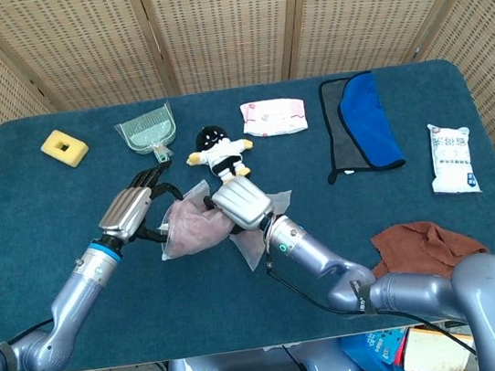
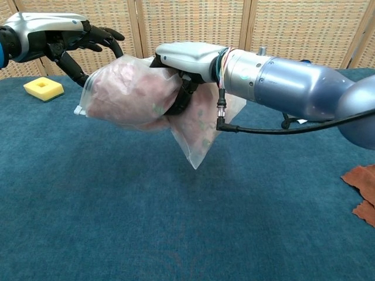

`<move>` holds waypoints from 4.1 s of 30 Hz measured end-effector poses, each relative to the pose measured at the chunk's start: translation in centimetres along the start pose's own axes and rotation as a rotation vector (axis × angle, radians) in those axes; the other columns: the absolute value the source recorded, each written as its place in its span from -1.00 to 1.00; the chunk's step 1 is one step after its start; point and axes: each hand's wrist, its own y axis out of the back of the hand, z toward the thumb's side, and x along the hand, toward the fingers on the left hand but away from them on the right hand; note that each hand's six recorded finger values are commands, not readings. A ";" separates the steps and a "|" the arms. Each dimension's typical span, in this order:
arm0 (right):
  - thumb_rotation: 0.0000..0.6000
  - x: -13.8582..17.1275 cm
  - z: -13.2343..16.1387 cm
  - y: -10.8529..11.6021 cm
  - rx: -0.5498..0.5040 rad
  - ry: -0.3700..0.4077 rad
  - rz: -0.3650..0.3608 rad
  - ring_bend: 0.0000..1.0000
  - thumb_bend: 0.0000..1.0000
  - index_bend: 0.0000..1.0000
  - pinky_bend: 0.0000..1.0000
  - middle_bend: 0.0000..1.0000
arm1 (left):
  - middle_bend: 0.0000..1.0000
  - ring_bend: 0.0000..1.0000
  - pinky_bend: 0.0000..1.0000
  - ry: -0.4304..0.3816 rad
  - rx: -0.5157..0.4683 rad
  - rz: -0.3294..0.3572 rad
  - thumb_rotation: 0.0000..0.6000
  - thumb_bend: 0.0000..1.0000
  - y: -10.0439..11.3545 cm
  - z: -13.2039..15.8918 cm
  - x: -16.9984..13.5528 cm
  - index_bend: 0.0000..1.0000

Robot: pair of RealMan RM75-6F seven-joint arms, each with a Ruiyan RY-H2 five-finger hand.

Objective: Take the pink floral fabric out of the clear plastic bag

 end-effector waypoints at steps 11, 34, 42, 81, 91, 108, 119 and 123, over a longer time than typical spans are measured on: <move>1.00 -0.2 0.4 0.0 0.001 -0.006 0.007 0.35 0.70 0.20 0.77 0.27 | -1.00 -1.00 -1.00 -0.030 -0.003 -0.008 1.00 -0.65 -1.6 1.3 0.5 -0.24; 1.00 0.3 -1.3 0.4 0.065 -0.050 0.021 0.35 0.90 0.20 0.77 0.27 | -1.00 -1.00 -1.00 -0.011 0.010 0.017 1.00 -0.06 -4.4 2.3 2.5 0.44; 1.00 1.1 -3.1 0.4 0.100 -0.090 0.072 0.25 0.92 0.09 0.59 0.01 | -1.00 -1.00 -1.00 -0.003 -0.039 -0.035 1.00 -0.06 -6.9 2.9 3.7 0.45; 1.00 20.4 -16.8 -1.0 0.140 -0.478 -0.023 0.51 -0.95 -0.34 0.99 0.46 | -1.00 -1.00 -1.00 -0.006 -0.047 0.006 1.00 -0.06 -4.6 4.3 4.9 0.47; 1.00 21.2 -14.7 -3.7 0.087 -0.483 -0.004 0.61 -0.95 -0.12 1.00 0.57 | -1.00 -1.00 -1.00 0.047 -0.210 -0.003 1.00 -0.06 -4.1 5.1 5.5 0.47; 1.00 18.2 -12.9 -6.1 -0.075 -0.613 0.040 0.61 -0.95 -0.12 1.00 0.57 | -1.00 -1.00 -1.00 0.098 -0.513 -0.003 1.00 0.08 -5.0 8.6 6.3 0.49; 1.00 16.2 -12.2 -7.4 -0.181 -0.709 0.030 0.61 -0.95 -0.12 1.00 0.56 | -1.00 -1.00 -1.00 0.159 -0.671 0.049 1.00 0.19 -3.6 10.4 6.2 0.51; 1.00 16.0 -12.0 -7.3 -0.217 -0.726 0.008 0.61 -0.95 -0.12 1.00 0.56 | -1.00 -1.00 -1.00 0.183 -0.734 0.087 1.00 0.20 -2.8 11.1 6.3 0.51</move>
